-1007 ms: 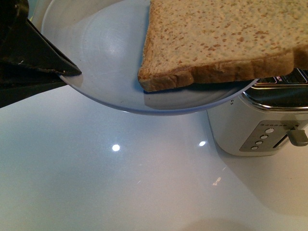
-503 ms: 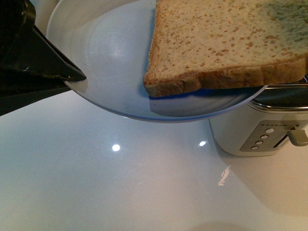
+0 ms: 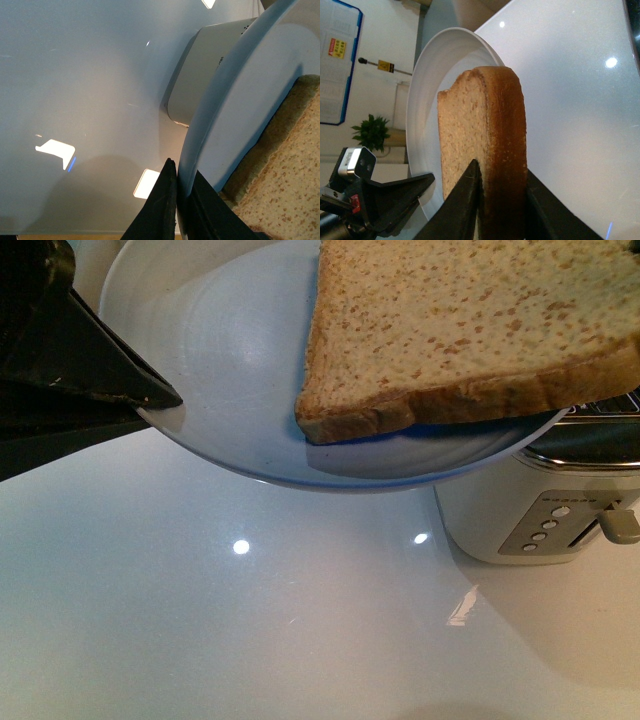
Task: Left arm holds plate, right arm toasts bread
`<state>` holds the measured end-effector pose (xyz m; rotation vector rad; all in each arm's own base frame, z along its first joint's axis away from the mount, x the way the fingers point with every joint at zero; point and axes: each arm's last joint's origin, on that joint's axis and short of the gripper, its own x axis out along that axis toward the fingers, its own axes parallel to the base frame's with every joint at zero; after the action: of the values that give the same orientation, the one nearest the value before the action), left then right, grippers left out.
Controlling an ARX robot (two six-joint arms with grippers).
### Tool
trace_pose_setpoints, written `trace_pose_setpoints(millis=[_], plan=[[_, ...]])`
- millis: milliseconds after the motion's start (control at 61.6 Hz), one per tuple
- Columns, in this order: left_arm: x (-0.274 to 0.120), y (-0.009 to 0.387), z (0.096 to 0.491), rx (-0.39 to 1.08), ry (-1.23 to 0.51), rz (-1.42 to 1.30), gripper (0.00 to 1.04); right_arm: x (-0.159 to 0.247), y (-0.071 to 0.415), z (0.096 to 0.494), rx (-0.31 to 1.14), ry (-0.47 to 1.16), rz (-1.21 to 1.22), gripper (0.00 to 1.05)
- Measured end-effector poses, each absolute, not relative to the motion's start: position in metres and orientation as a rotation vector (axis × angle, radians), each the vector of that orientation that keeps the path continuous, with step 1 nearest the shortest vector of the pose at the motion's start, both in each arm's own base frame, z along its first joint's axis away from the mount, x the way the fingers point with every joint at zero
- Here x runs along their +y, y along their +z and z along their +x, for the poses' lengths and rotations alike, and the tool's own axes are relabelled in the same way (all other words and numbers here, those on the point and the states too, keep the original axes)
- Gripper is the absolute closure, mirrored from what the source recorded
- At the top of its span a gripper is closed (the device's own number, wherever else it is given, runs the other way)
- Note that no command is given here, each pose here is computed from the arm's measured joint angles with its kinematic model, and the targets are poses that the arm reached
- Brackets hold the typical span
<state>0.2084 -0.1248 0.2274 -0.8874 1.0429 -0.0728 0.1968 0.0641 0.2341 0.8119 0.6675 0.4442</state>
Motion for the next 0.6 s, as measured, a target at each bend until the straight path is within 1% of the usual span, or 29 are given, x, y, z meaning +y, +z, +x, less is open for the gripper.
trace_pose_setpoints(millis=[49, 114, 179, 292, 406, 471, 601], plan=[[-0.125, 0.227, 0.208, 1.045, -0.073, -0.888, 1.02, 0.06, 0.239, 0.197, 0.654, 0.442, 0.819, 0.97], [-0.125, 0.227, 0.208, 1.045, -0.073, -0.888, 1.02, 0.054, 0.25, 0.199, 0.618, 0.437, 0.829, 1.02], [-0.125, 0.228, 0.208, 1.046, -0.074, -0.889, 1.02, 0.045, 0.265, 0.202, 0.571, 0.408, 0.822, 1.02], [-0.125, 0.228, 0.208, 1.045, -0.076, -0.89, 1.02, 0.027, 0.296, 0.208, 0.473, 0.337, 0.741, 1.02], [-0.125, 0.228, 0.208, 1.045, -0.075, -0.89, 1.02, 0.008, 0.327, 0.219, 0.374, 0.216, 0.587, 1.02], [-0.125, 0.228, 0.208, 1.045, -0.075, -0.889, 1.02, 0.003, 0.338, 0.227, 0.347, 0.162, 0.472, 1.02], [-0.125, 0.228, 0.208, 1.046, -0.076, -0.889, 1.02, 0.0, 0.339, 0.248, 0.351, 0.13, 0.289, 1.02]])
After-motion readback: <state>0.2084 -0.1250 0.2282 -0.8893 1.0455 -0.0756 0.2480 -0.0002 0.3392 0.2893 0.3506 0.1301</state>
